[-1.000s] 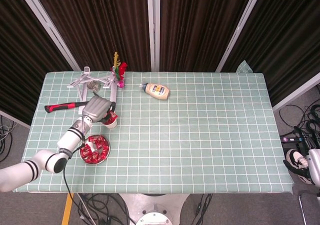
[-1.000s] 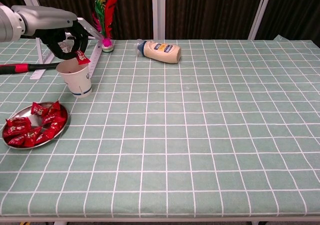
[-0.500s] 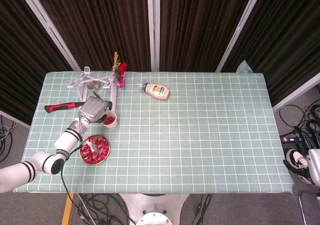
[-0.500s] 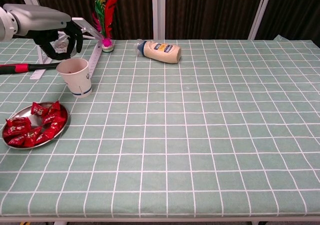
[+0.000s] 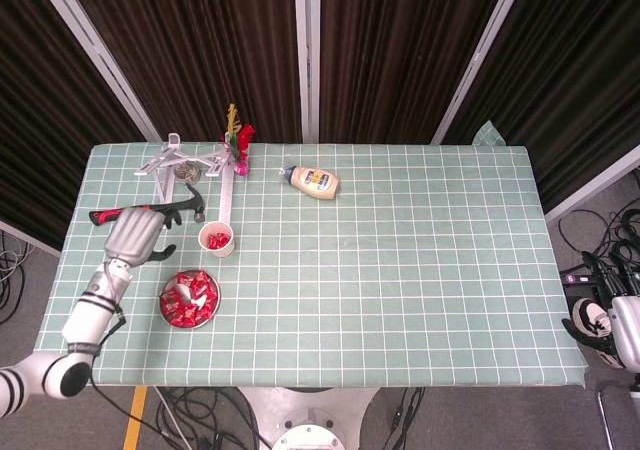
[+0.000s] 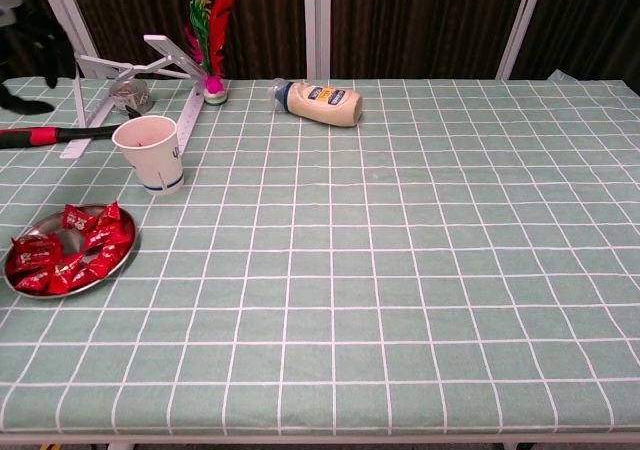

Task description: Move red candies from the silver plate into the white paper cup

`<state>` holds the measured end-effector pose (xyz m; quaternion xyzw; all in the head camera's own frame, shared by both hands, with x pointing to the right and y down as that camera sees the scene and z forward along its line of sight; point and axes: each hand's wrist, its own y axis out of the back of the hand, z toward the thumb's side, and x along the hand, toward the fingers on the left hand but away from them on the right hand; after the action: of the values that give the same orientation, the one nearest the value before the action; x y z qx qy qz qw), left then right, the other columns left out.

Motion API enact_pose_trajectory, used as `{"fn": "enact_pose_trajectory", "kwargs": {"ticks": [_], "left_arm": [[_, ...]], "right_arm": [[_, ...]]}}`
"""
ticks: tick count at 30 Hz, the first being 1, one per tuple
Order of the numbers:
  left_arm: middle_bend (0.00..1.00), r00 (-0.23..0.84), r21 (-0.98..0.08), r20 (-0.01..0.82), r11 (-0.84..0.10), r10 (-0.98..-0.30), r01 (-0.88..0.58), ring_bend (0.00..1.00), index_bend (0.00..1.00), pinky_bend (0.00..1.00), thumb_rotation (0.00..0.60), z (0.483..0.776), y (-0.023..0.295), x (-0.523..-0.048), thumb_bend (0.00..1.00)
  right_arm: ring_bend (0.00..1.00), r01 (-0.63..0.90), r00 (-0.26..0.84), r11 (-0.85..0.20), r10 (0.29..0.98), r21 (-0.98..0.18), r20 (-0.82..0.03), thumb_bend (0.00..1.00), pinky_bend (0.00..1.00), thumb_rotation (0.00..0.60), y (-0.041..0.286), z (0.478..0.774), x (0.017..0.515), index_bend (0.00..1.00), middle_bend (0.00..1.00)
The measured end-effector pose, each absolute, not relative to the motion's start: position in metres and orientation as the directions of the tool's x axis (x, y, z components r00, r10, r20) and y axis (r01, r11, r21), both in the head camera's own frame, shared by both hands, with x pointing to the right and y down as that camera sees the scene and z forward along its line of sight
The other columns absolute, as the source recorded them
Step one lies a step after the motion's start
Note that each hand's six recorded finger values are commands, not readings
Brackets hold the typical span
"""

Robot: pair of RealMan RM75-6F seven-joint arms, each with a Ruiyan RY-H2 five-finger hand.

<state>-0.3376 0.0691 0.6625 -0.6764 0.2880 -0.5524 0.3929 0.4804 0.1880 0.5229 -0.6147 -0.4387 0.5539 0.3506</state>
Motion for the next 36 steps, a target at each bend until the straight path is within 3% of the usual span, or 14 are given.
{"fn": "enact_pose_trajectory", "kwargs": {"ticks": [7,13,22,36], "left_arm": [[0.56,0.223,-0.797,0.600,-0.598,-0.768,0.084,0.95,0.48,1.00,0.600,0.675,0.133,-0.359,0.22],[0.56,0.218,-0.754,0.653,-0.650,-0.725,0.094,0.95,0.48,1.00,0.600,0.699,0.157,-0.356,0.22],[0.56,0.176,-0.708,0.705,-0.695,-0.687,0.123,0.95,0.48,1.00,0.600,0.725,0.164,-0.358,0.22],[0.56,0.151,-0.678,0.735,-0.723,-0.661,0.137,0.95,0.49,1.00,0.600,0.741,0.166,-0.358,0.23]], "right_arm": [[0.02,0.151,0.016,-0.372,0.927,-0.916,-0.374,0.10,0.26,0.600,0.188,0.524,0.476,0.08,0.16],[0.02,0.148,0.014,-0.368,0.929,-0.918,-0.370,0.10,0.25,0.600,0.188,0.522,0.475,0.08,0.16],[0.02,0.147,0.008,-0.365,0.930,-0.919,-0.368,0.10,0.26,0.600,0.190,0.520,0.477,0.08,0.16],[0.02,0.148,0.007,-0.365,0.930,-0.919,-0.368,0.10,0.26,0.600,0.189,0.520,0.477,0.08,0.16]]}}
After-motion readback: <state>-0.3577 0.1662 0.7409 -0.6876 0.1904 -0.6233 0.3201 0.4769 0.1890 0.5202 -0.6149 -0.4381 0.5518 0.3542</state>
